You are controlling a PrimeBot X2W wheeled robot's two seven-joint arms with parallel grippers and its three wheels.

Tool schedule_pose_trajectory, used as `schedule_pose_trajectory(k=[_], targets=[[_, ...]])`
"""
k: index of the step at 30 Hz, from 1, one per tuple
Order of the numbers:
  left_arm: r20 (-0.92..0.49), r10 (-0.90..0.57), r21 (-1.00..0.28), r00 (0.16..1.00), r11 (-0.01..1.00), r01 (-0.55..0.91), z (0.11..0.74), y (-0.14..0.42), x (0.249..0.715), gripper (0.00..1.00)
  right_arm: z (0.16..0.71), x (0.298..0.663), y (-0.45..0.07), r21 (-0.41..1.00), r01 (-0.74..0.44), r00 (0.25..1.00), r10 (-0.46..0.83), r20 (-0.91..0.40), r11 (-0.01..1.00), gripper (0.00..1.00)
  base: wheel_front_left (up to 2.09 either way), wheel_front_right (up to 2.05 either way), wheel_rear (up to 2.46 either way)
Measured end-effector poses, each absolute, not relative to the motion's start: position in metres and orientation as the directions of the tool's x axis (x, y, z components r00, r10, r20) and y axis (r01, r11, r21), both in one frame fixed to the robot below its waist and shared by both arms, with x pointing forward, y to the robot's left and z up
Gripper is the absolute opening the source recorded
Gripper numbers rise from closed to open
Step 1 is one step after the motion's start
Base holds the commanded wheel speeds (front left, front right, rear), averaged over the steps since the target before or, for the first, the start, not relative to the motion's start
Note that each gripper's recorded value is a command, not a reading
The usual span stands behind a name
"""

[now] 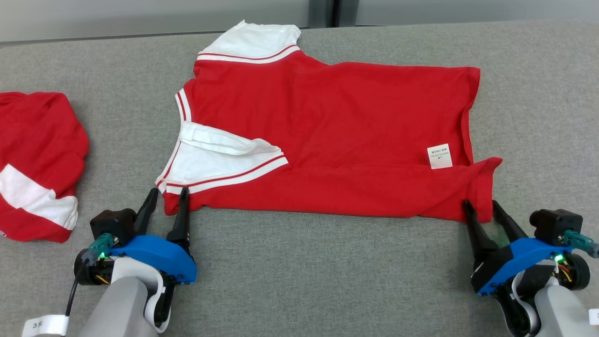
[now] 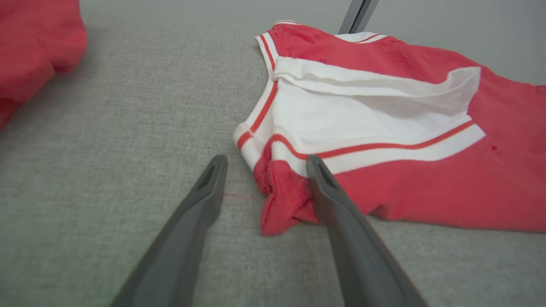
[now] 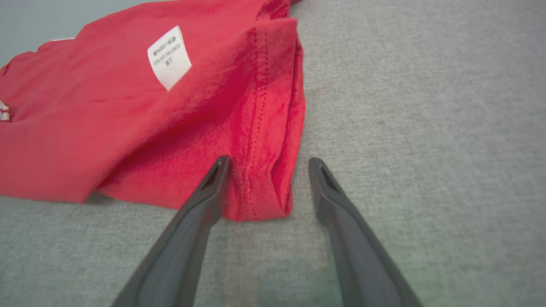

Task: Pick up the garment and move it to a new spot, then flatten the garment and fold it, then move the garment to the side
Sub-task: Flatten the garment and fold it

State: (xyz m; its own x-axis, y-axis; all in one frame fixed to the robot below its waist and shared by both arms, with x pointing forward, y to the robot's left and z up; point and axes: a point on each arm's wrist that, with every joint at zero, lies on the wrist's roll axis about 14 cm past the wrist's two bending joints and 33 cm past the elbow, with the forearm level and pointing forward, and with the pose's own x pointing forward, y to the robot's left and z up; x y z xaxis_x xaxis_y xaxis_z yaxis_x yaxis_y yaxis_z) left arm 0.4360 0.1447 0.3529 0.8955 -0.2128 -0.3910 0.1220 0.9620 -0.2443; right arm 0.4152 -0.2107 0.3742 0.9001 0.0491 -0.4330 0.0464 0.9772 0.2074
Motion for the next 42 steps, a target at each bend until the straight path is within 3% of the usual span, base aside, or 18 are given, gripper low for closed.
schedule_pose_trajectory(k=[1,2,3,11,18,26,34,35,36,37,38,42], targets=[[-0.390,-0.214,-0.249,0.896,0.961,0.121,0.353,0.145,0.437,0.31,0.374,0.417,-0.210,0.208,0.044,0.901,0.051,-0.431,0.977,0.00,0.00,0.00,0.00],[-0.389,-0.212,-0.254,0.897,0.960,0.117,0.354,0.144,0.439,0.04,0.375,0.418,-0.209,0.210,0.043,0.902,0.052,-0.428,0.977,0.00,0.00,0.00,0.00],[-0.387,-0.212,-0.261,0.897,0.959,0.114,0.354,0.143,0.440,0.00,0.375,0.419,-0.208,0.212,0.040,0.904,0.055,-0.424,0.977,0.00,0.00,0.00,0.00],[-0.315,-0.202,-0.309,0.927,0.946,0.101,0.380,0.141,0.437,0.00,0.396,0.417,-0.209,0.236,0.040,0.938,0.046,-0.345,0.971,0.00,0.00,0.00,0.00],[-0.252,-0.137,-0.331,0.958,0.942,0.048,0.401,0.159,0.402,0.00,0.406,0.386,-0.212,0.256,0.051,0.947,0.035,-0.320,0.965,0.00,0.00,0.00,0.00],[-0.273,-0.077,-0.345,0.959,0.938,-0.023,0.397,0.163,0.340,0.00,0.407,0.346,-0.213,0.264,0.063,0.930,0.040,-0.366,0.963,0.00,0.00,0.00,0.00],[-0.307,-0.082,-0.354,0.948,0.935,-0.034,0.394,0.153,0.315,0.00,0.398,0.311,-0.212,0.276,0.095,0.885,0.046,-0.463,0.956,0.00,0.00,0.00,0.00],[-0.318,-0.089,-0.355,0.944,0.934,-0.032,0.392,0.151,0.314,0.00,0.397,0.309,-0.211,0.281,0.100,0.881,0.046,-0.470,0.955,0.20,0.00,0.00,0.00],[-0.321,-0.091,-0.357,0.943,0.934,-0.031,0.391,0.150,0.313,0.20,0.398,0.309,-0.211,0.283,0.101,0.883,0.045,-0.467,0.954,0.80,0.00,0.00,0.00],[-0.320,-0.089,-0.359,0.943,0.933,-0.034,0.391,0.150,0.315,0.73,0.400,0.309,-0.212,0.280,0.101,0.884,0.043,-0.466,0.955,1.00,0.00,0.00,0.00],[-0.323,-0.086,-0.359,0.943,0.933,-0.038,0.391,0.151,0.315,1.00,0.401,0.310,-0.213,0.276,0.102,0.885,0.039,-0.463,0.956,1.00,0.00,0.00,0.00],[-0.291,-0.079,-0.337,0.953,0.941,-0.025,0.398,0.155,0.325,1.00,0.411,0.316,-0.217,0.257,0.095,0.906,0.023,-0.423,0.962,1.00,0.00,0.00,0.00]])
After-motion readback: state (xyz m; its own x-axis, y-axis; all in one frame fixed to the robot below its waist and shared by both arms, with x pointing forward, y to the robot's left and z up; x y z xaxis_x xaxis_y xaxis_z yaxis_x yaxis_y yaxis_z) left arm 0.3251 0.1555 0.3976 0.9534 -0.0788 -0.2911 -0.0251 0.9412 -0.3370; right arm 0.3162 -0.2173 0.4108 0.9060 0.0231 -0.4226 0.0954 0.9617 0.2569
